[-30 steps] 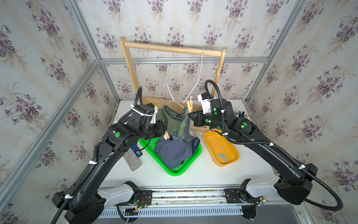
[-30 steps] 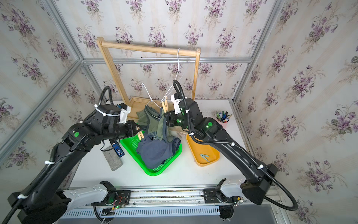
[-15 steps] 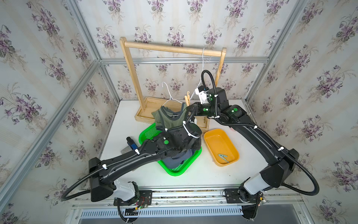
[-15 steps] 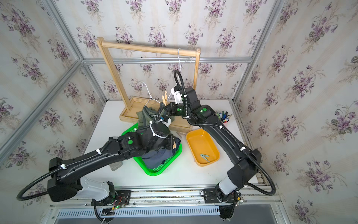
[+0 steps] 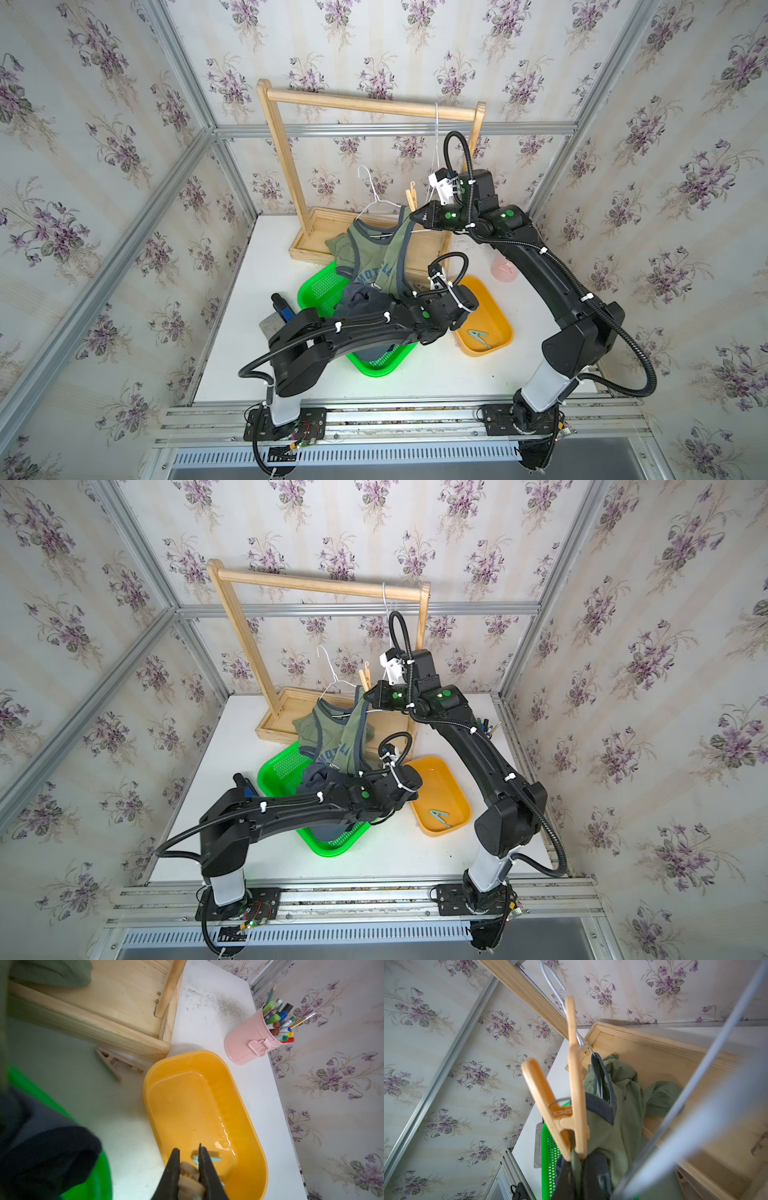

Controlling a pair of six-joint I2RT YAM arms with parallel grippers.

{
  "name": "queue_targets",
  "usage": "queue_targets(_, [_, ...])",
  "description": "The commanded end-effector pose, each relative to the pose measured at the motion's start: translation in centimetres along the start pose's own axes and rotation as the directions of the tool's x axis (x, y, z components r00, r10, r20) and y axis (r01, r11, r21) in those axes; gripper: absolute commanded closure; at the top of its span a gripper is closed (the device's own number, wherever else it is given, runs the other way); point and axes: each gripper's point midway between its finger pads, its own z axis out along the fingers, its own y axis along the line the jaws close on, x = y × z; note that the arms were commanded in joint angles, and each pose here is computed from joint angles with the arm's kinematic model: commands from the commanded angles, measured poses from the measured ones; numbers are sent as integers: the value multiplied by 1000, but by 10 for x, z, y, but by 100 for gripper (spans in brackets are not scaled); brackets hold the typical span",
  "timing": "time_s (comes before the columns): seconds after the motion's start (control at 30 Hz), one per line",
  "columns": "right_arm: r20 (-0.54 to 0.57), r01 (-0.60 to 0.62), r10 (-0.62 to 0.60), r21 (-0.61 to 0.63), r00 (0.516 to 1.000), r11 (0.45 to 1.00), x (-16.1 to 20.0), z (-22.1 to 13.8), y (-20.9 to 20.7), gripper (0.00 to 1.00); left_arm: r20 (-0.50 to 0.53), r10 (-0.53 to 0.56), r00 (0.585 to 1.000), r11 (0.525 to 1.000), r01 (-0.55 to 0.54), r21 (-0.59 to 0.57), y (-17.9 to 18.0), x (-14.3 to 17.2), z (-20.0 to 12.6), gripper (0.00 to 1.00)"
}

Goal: Remove the clothespins securing tank tops to the hanger
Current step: Place the clothespin in the storage box.

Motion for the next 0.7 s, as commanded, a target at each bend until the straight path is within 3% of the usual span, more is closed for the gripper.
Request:
queue_targets(0.0, [-3,34,-34,-18,999,999,-5,-1,4,100,10,-143,990,989,142,52,-19,1,16,91])
queue_targets(0.2, [-23,34,-36,-56,999,998,-7,-5,-1,100,-6,-221,975,975,222,33,-28,22,53,90])
queue_targets(0.3, [-59,43,-47,-75,997,996,-1,-3,0,100,-45,-258,965,965,259,31,-35,41,71,81])
queue_targets(0.37, [-61,57,-62,-74,996,996,1,-6,1,100,-91,-244,965,969,247,27,-40,55,76,63])
queue_targets(0.47, [-42,69,-72,-79,996,994,1,-12,5,100,-132,-211,968,977,213,2,-34,64,62,21])
queue_targets(0.5, [-37,68,-71,-81,997,994,1,-14,5,100,-147,-208,967,978,210,-1,-31,64,55,13])
queue_targets(0.57, [-19,61,-63,-87,998,994,2,-19,8,100,-189,-198,962,980,201,-5,-23,65,36,1])
queue_targets(0.67, [-2,51,-51,-98,999,994,5,-27,12,100,-265,-154,952,986,166,24,-22,57,-5,1])
